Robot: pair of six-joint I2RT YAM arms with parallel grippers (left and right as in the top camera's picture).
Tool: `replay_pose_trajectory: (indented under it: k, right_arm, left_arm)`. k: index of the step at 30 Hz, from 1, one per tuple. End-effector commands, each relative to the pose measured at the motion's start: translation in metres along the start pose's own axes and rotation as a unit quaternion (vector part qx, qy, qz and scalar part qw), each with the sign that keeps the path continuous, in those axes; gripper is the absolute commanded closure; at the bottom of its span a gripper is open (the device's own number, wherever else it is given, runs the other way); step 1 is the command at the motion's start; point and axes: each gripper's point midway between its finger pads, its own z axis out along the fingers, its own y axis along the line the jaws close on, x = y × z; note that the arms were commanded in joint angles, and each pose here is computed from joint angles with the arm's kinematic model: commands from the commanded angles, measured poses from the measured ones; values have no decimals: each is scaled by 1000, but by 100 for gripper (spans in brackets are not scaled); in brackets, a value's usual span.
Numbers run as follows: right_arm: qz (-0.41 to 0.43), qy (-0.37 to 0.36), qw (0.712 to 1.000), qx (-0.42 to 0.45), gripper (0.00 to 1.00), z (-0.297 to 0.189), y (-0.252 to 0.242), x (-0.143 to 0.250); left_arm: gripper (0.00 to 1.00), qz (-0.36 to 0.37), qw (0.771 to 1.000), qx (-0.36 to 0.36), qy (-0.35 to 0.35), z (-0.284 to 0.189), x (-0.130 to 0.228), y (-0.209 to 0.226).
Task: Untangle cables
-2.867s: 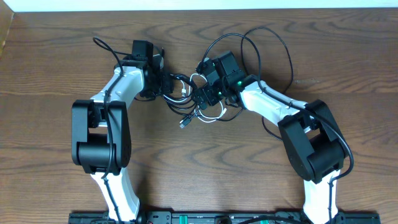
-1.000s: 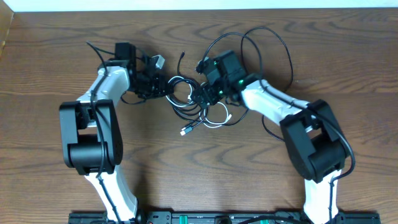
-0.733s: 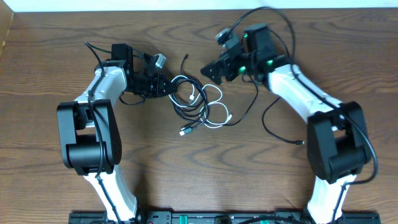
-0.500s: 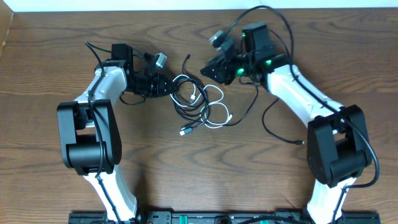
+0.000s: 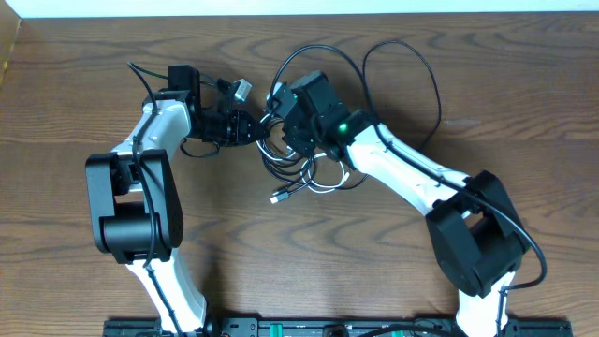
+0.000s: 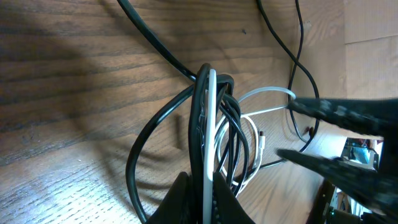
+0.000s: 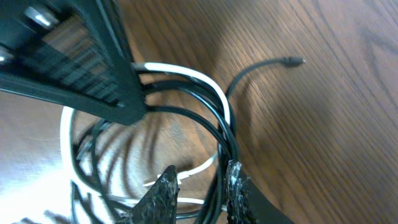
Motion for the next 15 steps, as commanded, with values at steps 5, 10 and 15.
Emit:
replay_pose_trajectory:
  k: [5, 10, 15]
  right_arm:
    - [-16, 17, 999, 34, 76, 29, -11, 16]
    - [-17, 7, 999, 38, 76, 39, -13, 15]
    - [-16, 1, 999, 40, 74, 47, -14, 16]
  left_arm:
    - [93, -12, 999, -50, -1, 5, -1, 21]
    - [93, -62, 987, -146, 4, 10, 1, 45]
    - [92, -45, 986, -157, 16, 22, 3, 38]
